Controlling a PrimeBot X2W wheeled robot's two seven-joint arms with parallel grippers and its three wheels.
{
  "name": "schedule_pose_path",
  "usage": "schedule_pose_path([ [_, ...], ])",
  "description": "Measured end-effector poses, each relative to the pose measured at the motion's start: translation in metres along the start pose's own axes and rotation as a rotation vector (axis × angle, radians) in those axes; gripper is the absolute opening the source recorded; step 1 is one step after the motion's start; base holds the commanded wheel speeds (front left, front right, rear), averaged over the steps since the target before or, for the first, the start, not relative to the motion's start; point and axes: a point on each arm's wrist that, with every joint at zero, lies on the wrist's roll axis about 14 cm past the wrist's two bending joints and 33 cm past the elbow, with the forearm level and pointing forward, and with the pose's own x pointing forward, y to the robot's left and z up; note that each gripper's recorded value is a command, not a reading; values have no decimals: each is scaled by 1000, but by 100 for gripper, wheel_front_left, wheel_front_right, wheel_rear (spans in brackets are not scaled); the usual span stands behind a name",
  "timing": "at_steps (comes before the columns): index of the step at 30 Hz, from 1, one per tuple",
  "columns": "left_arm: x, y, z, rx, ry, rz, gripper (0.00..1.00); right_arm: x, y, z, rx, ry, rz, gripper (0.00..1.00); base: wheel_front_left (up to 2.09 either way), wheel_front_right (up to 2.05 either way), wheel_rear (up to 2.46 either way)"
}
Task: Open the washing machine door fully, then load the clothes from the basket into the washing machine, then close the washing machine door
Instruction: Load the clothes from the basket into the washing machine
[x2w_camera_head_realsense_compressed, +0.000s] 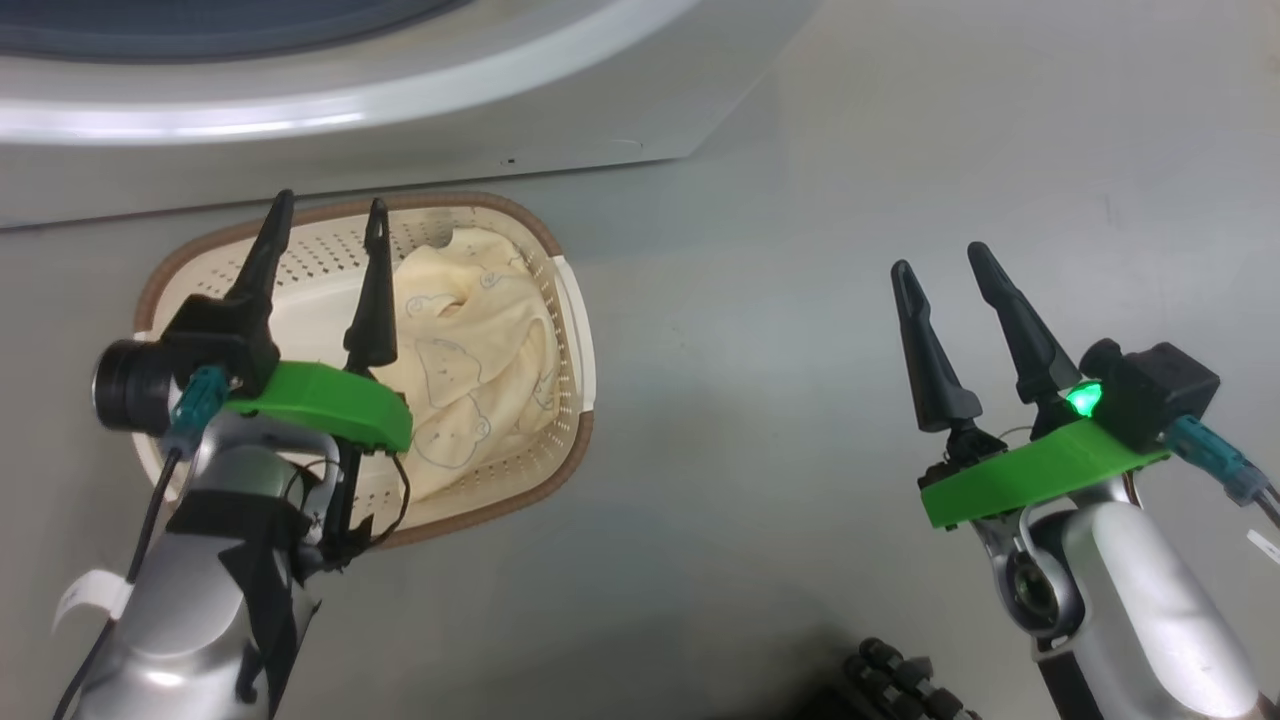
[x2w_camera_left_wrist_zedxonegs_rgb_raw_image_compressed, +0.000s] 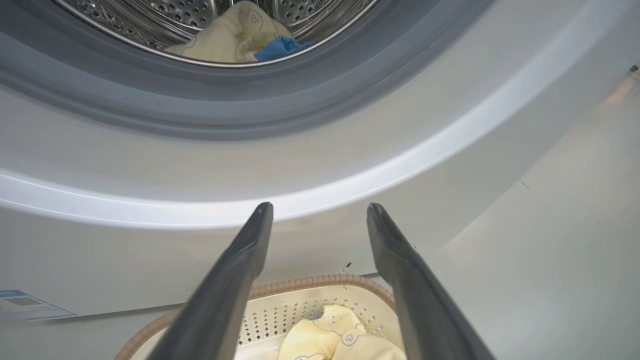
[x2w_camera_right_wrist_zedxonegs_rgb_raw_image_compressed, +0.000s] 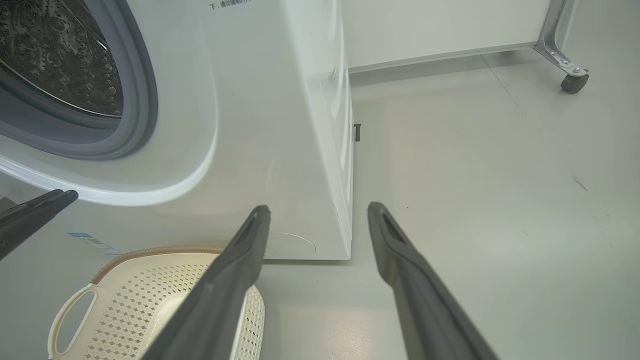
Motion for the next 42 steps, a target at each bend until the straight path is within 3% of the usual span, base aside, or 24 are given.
schedule_pose_path([
  [15,16,-27,-113,-101,270,-88,100,15,-12,-31,-16,72,-19,100,0,0,0],
  [33,-2,-32,-184,-155,476,-104,100,28,-12,-55,-18,118,-5,100,0,0,0],
  [42,9,-25,-200,-164,483,-106,100,38,-18,-73,-18,145,-7,100,0,0,0],
])
